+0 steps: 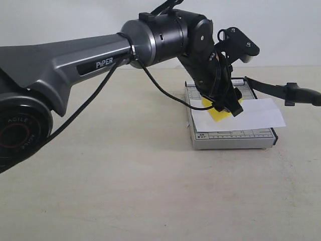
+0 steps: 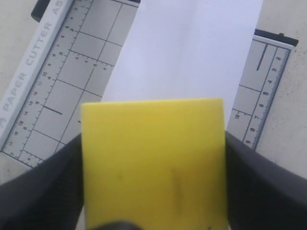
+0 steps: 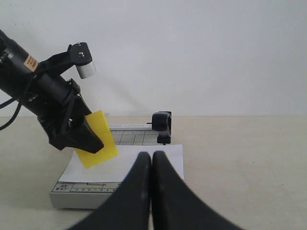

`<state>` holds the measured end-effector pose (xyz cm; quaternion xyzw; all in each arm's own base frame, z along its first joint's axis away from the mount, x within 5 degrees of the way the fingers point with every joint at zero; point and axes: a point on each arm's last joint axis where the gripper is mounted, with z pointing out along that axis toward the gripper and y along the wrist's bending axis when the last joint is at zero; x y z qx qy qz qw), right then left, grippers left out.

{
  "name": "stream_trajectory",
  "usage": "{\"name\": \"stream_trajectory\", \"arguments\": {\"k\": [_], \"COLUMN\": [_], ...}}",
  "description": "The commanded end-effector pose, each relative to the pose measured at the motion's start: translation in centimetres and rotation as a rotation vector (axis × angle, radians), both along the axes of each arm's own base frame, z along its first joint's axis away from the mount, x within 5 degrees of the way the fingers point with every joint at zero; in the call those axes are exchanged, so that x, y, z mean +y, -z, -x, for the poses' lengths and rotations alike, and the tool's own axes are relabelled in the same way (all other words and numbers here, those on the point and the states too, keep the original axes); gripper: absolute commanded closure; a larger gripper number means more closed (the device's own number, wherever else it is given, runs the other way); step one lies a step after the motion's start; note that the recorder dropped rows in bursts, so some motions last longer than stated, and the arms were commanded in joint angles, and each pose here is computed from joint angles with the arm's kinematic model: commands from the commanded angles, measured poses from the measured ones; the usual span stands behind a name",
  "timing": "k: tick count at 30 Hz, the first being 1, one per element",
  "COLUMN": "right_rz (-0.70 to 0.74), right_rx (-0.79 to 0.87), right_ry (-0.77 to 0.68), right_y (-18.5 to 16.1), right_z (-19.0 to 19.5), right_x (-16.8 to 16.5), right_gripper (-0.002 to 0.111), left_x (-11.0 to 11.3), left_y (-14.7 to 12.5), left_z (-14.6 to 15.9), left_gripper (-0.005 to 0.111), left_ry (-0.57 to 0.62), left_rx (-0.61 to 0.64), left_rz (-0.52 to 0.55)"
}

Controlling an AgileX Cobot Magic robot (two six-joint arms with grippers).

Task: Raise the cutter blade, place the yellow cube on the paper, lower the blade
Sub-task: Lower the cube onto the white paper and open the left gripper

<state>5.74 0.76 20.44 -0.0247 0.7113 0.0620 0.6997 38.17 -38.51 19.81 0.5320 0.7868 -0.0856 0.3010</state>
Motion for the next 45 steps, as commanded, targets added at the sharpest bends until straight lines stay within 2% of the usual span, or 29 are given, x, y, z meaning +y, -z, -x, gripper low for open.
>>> {"name": "stream_trajectory", "arguments": {"k": [1,12,30,32,33,34,37,41,45], "right_rz": [-0.002,-0.003,-0.003,-0.003,-0.003,-0.003,-0.003,-0.003,-0.003], "right_rx": [-0.011,-0.015,-0.015,-0.015,-0.015,-0.015,-0.015,-0.015,-0.015], "right_ry": [-0.001,0.000,0.000,0.000,0.000,0.000,0.000,0.000,0.000], "right_y": [-0.1,-0.1,-0.1,-0.1,-0.1,-0.1,-0.1,-0.1,-0.1], "right_z": [0.1,0.1,0.1,0.1,0.1,0.1,0.1,0.1,0.1], "right_x": [0.0,0.0,0.0,0.0,0.0,0.0,0.0,0.0,0.0], "right_gripper": [0.108,0.108,0.108,0.108,0.108,0.108,0.108,0.108,0.108], "left_x": [-0.1,-0.8,-0.8,-0.8,-0.8,-0.8,-0.8,-0.8,-0.8], "left_y": [-0.3,0.7,2.2,2.2,2.0,1.9,1.8,1.8,1.7], "left_z": [-0.2,-1.4,-1.7,-1.7,-1.7,-1.7,-1.9,-1.9,-1.9], "left_gripper": [0.102,0.102,0.101,0.091,0.077,0.070,0.053,0.045,0.045], "left_ry": [-0.003,-0.015,-0.020,-0.020,-0.019,-0.019,-0.022,-0.026,-0.026], "left_rx": [-0.006,-0.011,0.004,0.005,0.006,0.004,-0.005,-0.006,-0.009], "left_rz": [0.029,0.065,0.051,0.050,0.049,0.051,0.059,0.064,0.067]}}
